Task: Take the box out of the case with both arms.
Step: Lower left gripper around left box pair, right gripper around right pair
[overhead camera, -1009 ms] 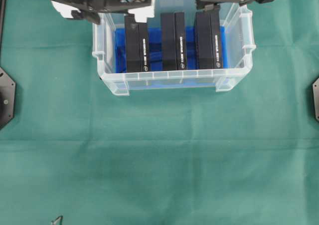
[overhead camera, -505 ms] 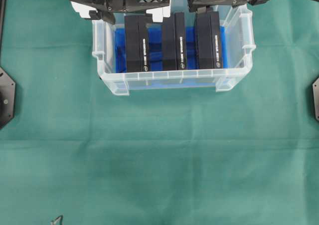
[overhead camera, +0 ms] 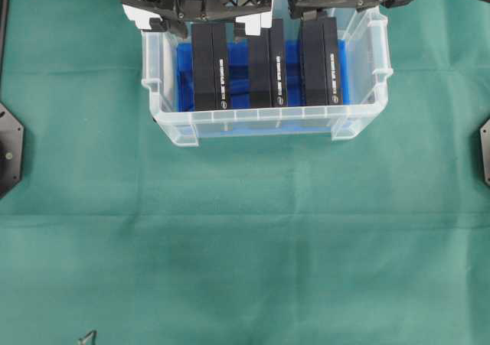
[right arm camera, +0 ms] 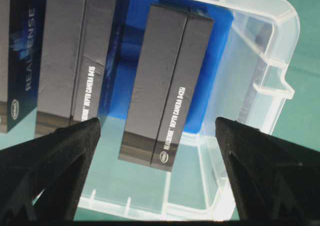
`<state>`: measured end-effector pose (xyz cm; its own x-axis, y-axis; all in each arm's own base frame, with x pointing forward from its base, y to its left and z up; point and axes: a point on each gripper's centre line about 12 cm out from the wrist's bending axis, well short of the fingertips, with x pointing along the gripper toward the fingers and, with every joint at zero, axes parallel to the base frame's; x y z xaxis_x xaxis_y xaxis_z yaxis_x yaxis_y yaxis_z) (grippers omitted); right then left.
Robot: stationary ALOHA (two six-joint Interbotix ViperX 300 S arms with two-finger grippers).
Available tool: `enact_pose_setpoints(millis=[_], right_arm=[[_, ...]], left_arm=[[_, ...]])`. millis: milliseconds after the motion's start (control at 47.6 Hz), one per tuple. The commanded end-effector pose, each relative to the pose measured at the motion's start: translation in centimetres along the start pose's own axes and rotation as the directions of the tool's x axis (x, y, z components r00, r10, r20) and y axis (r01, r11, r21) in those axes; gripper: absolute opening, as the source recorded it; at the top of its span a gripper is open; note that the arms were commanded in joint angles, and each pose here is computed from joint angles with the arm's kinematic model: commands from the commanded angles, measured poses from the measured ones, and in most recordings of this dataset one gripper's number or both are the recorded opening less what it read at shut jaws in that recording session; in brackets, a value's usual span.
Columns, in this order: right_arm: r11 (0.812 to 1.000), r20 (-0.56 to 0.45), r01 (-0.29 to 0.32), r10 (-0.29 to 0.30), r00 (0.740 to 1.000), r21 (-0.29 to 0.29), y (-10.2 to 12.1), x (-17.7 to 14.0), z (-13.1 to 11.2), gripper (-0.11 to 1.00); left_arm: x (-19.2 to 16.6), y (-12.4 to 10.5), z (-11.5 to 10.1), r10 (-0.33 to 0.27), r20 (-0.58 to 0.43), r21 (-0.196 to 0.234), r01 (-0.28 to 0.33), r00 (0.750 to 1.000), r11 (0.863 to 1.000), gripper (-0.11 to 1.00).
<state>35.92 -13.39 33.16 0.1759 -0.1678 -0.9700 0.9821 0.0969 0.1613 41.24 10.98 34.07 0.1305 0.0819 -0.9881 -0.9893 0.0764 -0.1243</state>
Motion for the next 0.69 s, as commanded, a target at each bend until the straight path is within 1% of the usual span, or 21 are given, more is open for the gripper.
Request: enact_pose_setpoints(millis=[0,673], right_arm=[[0.999,0.015,-0.035,0.035,0.999,0.001,0.24,-1.26,0.12,0.93],[0.999,0.015,-0.032,0.032,0.999,0.0,0.15,-1.23,0.1,0.93]], left_arm=[[-1.3,0.03,0.15,-0.034,0.019,-0.003,0.034,0.999,0.999,0.84],[-1.27,0.21,0.22,-0.024,0.021,-0.003,0.024,1.0,1.0,0.84]])
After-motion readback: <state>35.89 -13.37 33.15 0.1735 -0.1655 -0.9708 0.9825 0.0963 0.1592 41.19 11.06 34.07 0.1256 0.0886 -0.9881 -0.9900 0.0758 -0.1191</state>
